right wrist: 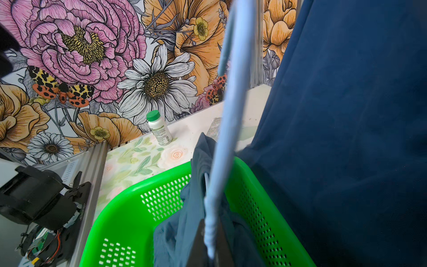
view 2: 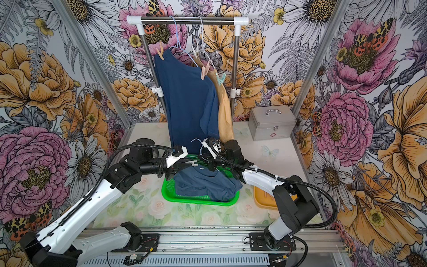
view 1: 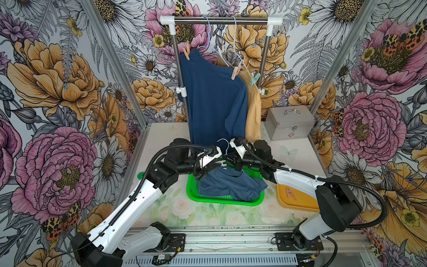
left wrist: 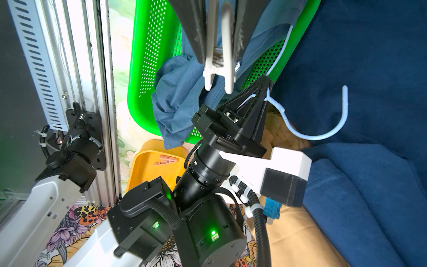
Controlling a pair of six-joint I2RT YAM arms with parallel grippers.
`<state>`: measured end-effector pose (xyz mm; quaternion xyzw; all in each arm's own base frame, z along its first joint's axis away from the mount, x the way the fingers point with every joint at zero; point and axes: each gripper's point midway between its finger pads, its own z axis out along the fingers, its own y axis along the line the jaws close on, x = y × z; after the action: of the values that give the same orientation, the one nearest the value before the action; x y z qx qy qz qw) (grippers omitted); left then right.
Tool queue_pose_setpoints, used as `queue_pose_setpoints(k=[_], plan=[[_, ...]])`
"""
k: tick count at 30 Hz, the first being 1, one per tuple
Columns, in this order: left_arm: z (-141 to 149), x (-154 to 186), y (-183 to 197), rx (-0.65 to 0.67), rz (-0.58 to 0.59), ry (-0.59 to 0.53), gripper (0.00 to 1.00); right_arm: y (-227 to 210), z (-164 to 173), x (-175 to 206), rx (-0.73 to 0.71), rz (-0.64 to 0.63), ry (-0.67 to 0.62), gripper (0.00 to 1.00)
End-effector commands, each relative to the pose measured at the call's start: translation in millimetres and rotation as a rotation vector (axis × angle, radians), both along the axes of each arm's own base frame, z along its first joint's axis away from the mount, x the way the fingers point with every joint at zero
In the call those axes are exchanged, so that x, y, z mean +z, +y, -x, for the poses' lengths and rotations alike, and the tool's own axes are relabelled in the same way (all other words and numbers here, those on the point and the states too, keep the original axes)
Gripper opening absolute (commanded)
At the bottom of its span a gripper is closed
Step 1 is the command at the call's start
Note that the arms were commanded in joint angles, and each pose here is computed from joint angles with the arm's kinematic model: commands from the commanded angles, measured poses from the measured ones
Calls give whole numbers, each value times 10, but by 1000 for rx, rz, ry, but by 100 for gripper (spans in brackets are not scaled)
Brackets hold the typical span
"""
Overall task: Remove the clothespins securing t-shirts to the hanger
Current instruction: Place the hanger in the basket, then place the clothespin in the storage box.
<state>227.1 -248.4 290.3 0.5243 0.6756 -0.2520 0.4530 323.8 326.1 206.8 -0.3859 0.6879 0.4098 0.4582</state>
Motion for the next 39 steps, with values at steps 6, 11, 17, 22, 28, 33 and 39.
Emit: queue_pose_setpoints(k=[6, 11, 17, 22, 28, 33, 39], plan=[[-20, -15, -18, 29, 2, 15, 17, -80, 23, -574, -8, 145, 84, 20], [-10, -17, -22, 32, 6, 23, 17, -161, 28, -500, -20, 178, 57, 29], [-10, -26, -57, 35, 15, 42, 17, -399, 77, -407, -79, 253, 14, 46], [-91, -43, -121, 71, 45, 97, 16, -678, 173, -288, -171, 310, -58, 52], [-134, 0, -266, 78, 121, 180, 15, -904, 356, 25, -277, 335, -233, 54], [-216, 40, -343, 107, 162, 247, 15, -866, 488, 204, -318, 428, -440, 55], [-370, 52, -385, 187, 200, 351, 15, -640, 541, 442, -371, 445, -654, 56]])
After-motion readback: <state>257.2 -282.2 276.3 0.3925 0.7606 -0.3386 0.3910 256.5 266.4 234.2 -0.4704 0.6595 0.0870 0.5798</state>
